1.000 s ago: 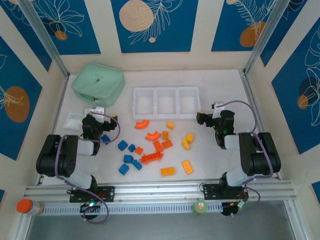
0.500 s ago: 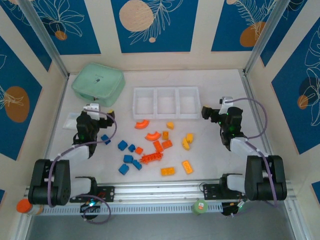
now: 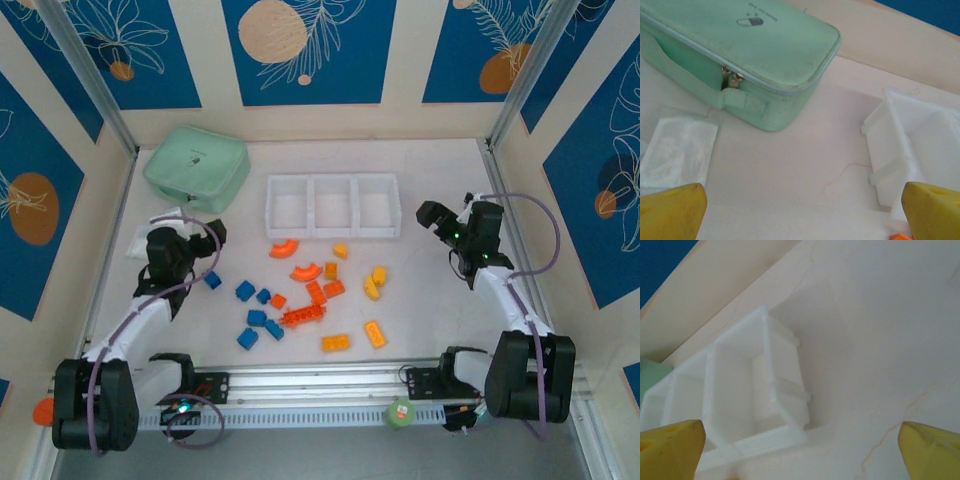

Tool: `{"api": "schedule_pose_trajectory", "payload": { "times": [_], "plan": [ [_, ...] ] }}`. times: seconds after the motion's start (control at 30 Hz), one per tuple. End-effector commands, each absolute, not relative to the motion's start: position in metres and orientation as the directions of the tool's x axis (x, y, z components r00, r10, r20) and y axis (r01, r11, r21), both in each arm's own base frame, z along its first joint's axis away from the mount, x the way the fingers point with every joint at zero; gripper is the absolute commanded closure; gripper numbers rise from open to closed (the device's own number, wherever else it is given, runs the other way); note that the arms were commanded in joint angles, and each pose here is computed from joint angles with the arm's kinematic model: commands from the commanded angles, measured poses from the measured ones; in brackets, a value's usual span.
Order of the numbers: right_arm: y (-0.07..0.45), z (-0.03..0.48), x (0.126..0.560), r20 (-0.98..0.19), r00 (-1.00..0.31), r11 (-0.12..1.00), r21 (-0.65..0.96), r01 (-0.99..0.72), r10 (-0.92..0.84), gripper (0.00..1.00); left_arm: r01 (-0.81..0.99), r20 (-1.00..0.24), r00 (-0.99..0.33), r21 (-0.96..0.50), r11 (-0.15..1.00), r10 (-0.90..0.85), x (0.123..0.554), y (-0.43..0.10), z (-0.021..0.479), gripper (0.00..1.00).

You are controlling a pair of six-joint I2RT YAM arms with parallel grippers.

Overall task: Sort the legos into containers by color
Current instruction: Pick up the lego from the center of the table.

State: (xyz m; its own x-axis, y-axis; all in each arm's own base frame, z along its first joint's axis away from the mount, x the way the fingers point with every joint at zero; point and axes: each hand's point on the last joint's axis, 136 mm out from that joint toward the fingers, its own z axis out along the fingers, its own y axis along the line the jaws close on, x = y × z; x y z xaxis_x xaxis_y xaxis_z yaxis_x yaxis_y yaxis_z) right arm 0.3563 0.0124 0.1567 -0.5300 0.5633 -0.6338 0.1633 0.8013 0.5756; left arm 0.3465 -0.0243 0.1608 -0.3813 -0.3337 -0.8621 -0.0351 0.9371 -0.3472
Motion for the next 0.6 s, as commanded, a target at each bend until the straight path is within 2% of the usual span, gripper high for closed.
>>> {"api": "schedule_pose_trajectory", "payload": {
  "times": [0.0,0.37,0.57],
  "plan": [
    [0.037,0.159,0.343,-0.571,-0.612,0.779,0.614,0.126,0.548,0.01,-0.001,-0.829,-0.423,-0.404,0.915,-0.367,0.336,-0.036,0.169,0.01],
    [0.089,0.155,0.311,-0.513,-0.757,0.806,0.592,0.029,0.404,0.01,0.051,-0.730,-0.558,-0.503,0.863,-0.393,0.309,-0.068,0.167,0.01],
    [0.123,0.155,0.289,-0.499,-0.817,0.816,0.575,-0.063,0.289,0.01,0.119,-0.716,-0.634,-0.463,0.878,-0.292,0.295,-0.102,0.160,0.01]
  ]
}}
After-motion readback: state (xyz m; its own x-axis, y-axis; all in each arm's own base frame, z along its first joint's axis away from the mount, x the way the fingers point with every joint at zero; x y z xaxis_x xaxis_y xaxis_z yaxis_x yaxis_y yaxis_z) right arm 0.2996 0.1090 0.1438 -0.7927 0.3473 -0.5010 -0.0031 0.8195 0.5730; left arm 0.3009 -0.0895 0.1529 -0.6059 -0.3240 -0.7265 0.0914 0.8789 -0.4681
